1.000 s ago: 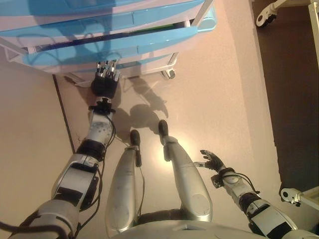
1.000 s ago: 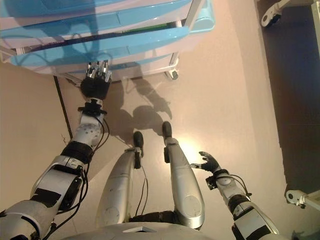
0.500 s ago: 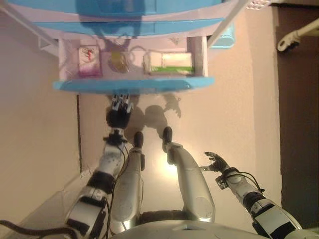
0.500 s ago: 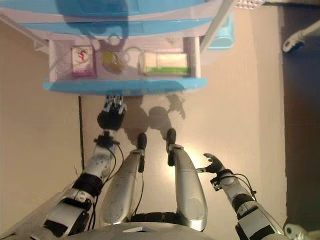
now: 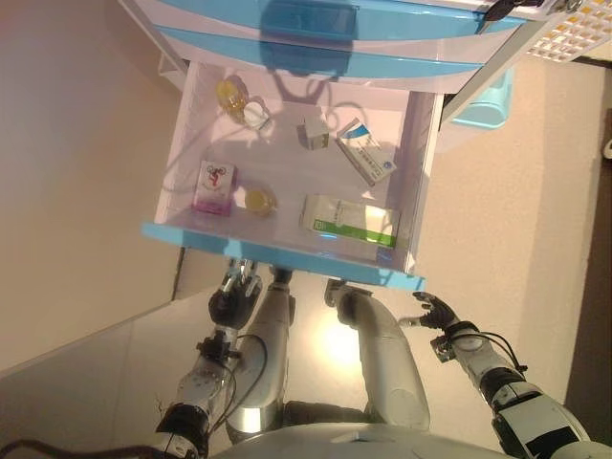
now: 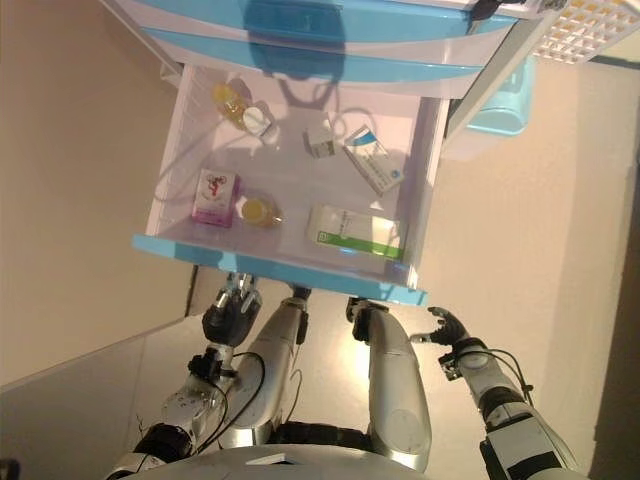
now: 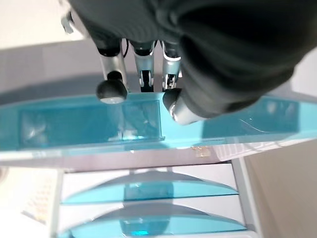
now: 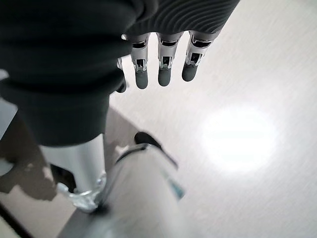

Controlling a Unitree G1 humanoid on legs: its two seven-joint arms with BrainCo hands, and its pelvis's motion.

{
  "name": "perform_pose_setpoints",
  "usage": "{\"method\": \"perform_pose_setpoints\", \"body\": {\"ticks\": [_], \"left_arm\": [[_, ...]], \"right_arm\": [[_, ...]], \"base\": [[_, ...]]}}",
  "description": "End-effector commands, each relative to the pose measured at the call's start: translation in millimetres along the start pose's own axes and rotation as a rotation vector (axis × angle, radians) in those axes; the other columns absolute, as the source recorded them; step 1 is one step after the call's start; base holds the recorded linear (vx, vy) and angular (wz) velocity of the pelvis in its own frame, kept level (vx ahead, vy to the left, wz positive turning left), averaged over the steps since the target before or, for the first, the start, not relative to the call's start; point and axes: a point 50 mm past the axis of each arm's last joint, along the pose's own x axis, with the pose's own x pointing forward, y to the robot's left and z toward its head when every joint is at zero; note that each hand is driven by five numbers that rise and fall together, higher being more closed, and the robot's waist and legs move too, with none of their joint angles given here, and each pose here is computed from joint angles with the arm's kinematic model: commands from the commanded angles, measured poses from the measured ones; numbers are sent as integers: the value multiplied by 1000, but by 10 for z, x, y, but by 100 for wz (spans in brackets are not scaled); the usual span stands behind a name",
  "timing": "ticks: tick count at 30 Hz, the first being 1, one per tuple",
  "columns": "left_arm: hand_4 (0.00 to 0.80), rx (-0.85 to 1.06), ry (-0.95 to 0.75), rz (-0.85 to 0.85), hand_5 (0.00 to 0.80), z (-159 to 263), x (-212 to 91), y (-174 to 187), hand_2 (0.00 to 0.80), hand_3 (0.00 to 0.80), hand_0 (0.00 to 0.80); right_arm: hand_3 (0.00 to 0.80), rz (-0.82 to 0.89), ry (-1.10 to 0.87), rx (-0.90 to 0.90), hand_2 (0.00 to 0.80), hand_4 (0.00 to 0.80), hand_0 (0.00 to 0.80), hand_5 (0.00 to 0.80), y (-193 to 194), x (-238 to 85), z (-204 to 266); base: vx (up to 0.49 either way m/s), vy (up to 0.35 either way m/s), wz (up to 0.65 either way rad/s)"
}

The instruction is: Open the drawer and pick up the medicine

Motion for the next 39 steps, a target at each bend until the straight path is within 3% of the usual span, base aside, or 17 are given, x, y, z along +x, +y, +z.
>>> {"method": "perform_pose_setpoints", "body": {"ticks": [1, 7, 8, 9, 20, 25, 35, 39], "left_arm": [[800, 183, -252, 62, 800, 623, -478, 32, 800, 800, 800], [800, 383, -176, 508, 800, 696, -769, 303, 800, 800, 800], [587, 442, -131, 602, 587, 704, -818, 350, 587, 587, 587], [0, 465, -100, 652, 0, 701, -853, 381, 0, 0, 0], [0, 909, 434, 1175, 0, 645, -1164, 677, 0, 0, 0], [0, 1229, 694, 1240, 0, 714, -1221, 703, 0, 0, 0], [0, 1130, 856, 1406, 0, 717, -1635, 716, 0, 0, 0], [0, 1101, 908, 1433, 0, 685, -1775, 707, 0, 0, 0]], "right_arm": [[0, 16, 54, -7, 0, 0, 0, 0, 19, -89, -248], [0, 5, 55, 5, 0, 0, 0, 0, -2, -104, -285], [0, 2, 53, 10, 0, 0, 0, 0, -11, -108, -293], [0, -1, 53, 15, 0, 0, 0, 0, -15, -112, -302], [0, 4, 70, 14, 0, 0, 0, 0, 71, -153, -408], [0, -101, 166, 5, 0, 0, 0, 0, 52, -182, -529], [0, -478, 376, -18, 0, 0, 0, 0, -263, -437, -928], [0, -675, 247, 41, 0, 0, 0, 0, -664, -513, -807]], "base": [[0, 0, 0], [13, 34, 0], [19, 31, 3], [29, 38, 4], [39, 22, 1], [49, 10, -16], [53, -58, -23], [54, -50, -25]]}}
